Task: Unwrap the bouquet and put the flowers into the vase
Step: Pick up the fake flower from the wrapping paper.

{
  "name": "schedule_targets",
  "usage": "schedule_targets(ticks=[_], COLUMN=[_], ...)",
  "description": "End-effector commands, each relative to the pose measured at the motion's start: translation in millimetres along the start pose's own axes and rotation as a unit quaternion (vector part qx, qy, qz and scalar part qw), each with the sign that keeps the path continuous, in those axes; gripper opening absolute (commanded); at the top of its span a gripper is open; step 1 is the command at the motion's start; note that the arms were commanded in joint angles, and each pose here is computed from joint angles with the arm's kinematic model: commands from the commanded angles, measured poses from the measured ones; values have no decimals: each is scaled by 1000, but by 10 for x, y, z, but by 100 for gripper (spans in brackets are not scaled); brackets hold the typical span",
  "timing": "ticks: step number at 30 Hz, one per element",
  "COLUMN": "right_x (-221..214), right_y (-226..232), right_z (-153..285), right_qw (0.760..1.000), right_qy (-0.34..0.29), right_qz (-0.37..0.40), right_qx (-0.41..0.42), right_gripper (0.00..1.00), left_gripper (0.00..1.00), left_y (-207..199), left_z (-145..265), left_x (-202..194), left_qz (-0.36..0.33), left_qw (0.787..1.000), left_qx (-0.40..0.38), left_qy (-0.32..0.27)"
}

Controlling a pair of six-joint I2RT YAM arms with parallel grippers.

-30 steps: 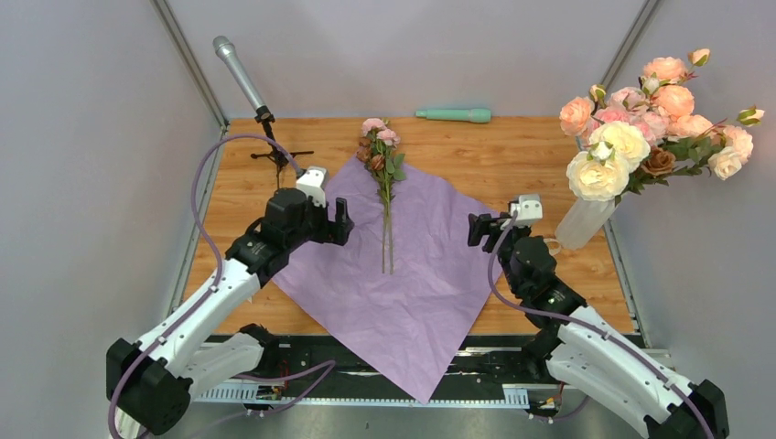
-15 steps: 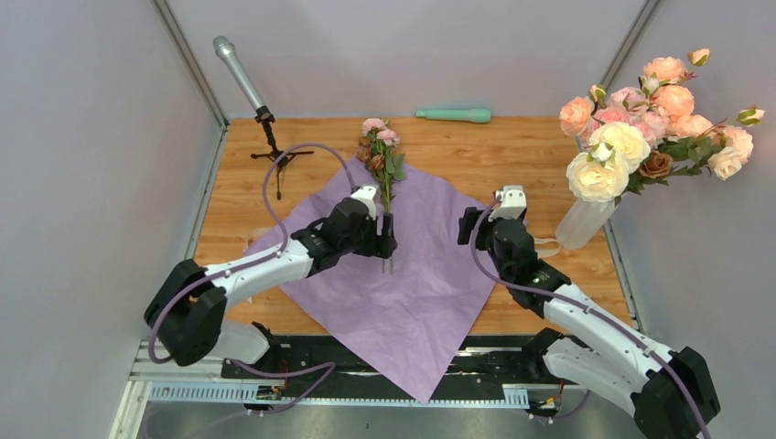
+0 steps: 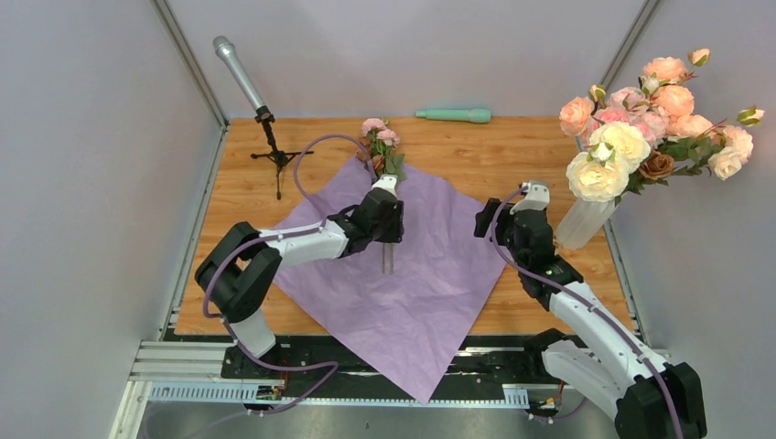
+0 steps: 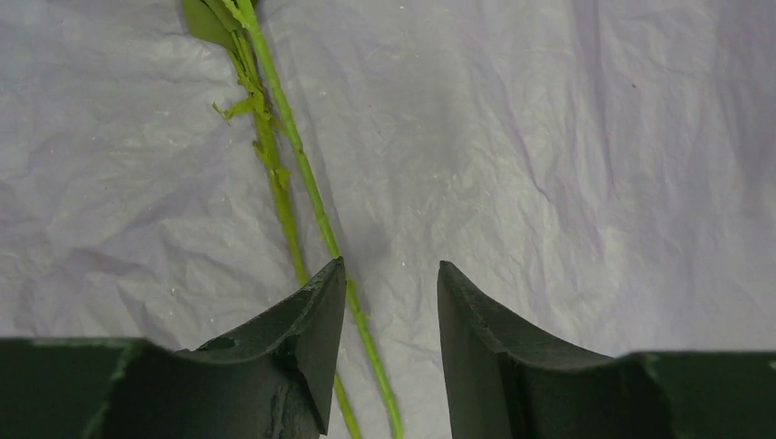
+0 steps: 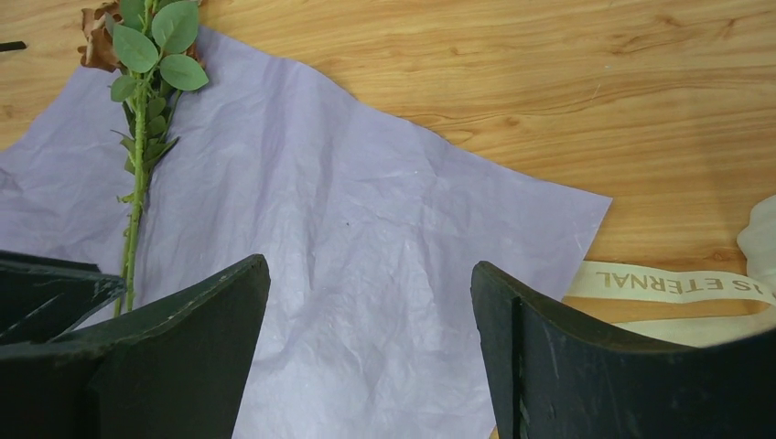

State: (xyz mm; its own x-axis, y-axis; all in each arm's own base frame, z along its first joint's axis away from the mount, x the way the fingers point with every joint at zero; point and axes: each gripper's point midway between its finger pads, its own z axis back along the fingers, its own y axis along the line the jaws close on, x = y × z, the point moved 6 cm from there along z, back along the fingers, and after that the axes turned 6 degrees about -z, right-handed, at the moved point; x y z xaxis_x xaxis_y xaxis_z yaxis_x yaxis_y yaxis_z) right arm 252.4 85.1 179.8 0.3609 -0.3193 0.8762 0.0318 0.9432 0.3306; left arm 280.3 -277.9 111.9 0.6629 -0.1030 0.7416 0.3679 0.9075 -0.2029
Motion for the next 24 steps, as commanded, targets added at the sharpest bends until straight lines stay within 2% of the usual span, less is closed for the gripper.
schedule_targets(ticks=[1, 5, 24], right_x=[54, 49, 4], right_y=[33, 9, -36], right_z=[42, 57, 57], right_qw=[1000, 1000, 999], right_qy=[-5, -5, 4], right_qz=[-16, -17, -30], right_qx=[19, 18, 16], right_gripper=[82, 82, 82], left_gripper=[48, 42, 38], left_y=[-35, 9, 98], left_z=[-166, -234, -389], left_x=[162, 108, -19], left_qz=[12, 19, 10], left_qw=[999, 999, 996], left_qx=[27, 45, 86], left_qy=[-27, -23, 5])
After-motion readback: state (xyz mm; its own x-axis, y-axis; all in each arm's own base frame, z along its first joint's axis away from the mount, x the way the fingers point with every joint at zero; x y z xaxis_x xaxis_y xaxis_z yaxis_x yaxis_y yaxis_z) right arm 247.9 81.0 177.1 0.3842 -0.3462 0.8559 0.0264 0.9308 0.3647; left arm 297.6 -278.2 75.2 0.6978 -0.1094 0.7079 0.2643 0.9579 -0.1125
